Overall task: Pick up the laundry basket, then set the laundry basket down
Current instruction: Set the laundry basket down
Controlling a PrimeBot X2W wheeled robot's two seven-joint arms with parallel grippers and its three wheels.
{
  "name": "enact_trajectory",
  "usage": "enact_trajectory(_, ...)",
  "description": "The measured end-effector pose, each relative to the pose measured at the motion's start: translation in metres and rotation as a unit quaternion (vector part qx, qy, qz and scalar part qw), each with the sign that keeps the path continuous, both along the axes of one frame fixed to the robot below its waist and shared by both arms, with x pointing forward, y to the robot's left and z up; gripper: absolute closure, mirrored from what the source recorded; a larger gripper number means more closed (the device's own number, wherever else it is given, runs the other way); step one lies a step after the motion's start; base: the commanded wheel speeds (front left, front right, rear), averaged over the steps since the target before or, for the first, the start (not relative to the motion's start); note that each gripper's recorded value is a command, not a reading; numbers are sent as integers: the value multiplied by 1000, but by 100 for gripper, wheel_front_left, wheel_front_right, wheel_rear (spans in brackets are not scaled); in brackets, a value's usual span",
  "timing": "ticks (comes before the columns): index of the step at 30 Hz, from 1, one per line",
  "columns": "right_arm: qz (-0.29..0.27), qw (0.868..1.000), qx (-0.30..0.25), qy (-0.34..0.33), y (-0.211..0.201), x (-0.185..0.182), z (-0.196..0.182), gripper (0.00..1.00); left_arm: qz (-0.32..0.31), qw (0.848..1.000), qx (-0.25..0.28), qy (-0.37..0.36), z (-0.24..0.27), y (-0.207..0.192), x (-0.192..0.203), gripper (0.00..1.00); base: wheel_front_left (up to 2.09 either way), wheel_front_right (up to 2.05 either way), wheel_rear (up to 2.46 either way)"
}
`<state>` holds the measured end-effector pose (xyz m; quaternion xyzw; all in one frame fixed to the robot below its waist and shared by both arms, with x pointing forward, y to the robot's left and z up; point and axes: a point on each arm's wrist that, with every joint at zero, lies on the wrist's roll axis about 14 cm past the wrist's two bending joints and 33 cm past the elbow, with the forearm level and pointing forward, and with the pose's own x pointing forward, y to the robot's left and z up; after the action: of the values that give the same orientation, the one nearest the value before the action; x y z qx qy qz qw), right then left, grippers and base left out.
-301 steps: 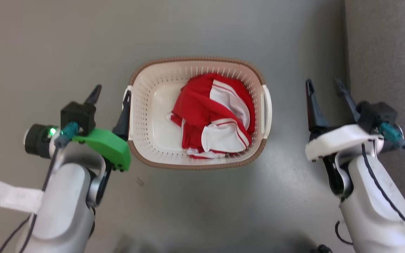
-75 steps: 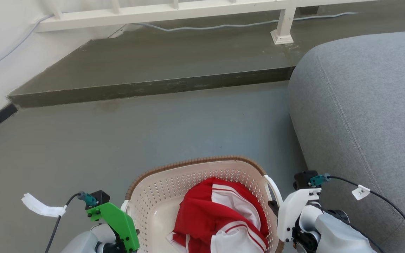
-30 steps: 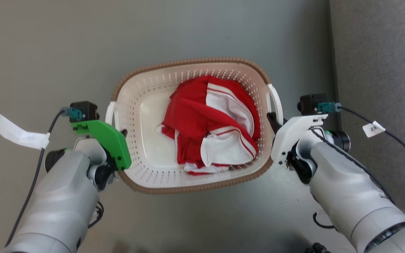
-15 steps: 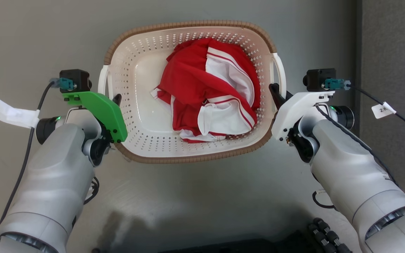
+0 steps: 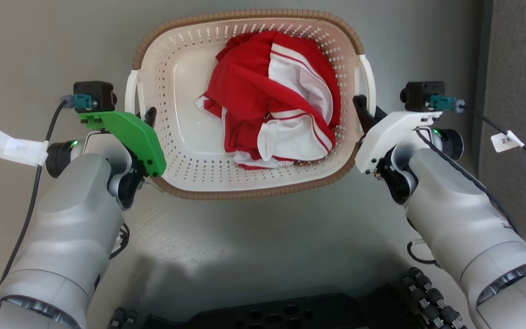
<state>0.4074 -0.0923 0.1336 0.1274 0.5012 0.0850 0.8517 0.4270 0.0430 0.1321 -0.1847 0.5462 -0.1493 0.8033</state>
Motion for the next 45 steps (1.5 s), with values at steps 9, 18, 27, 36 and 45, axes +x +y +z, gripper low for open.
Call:
enact_trajectory(9,-3,1000,4,-12,1,9,-5,100,0,1000,4,-1,-6,2,2,100,0,0,0)
enact_trajectory(18,-4,1000,5,-14,1,9,-6,100,-7,1000,6,-1,-7,2,0,100,0,0,0)
enact_trajectory(27,5,1000,6,-16,2,9,-4,100,-20,1000,8,-3,-5,0,-2,75,0,0,0)
enact_trajectory(36,7,1000,-4,3,-8,0,-5,0,-22,999,17,-16,1,8,3,0,0,0,0)
enact_trajectory(45,6,1000,1,-16,-7,6,10,0,7,998,20,-57,18,16,18,0,0,0,0)
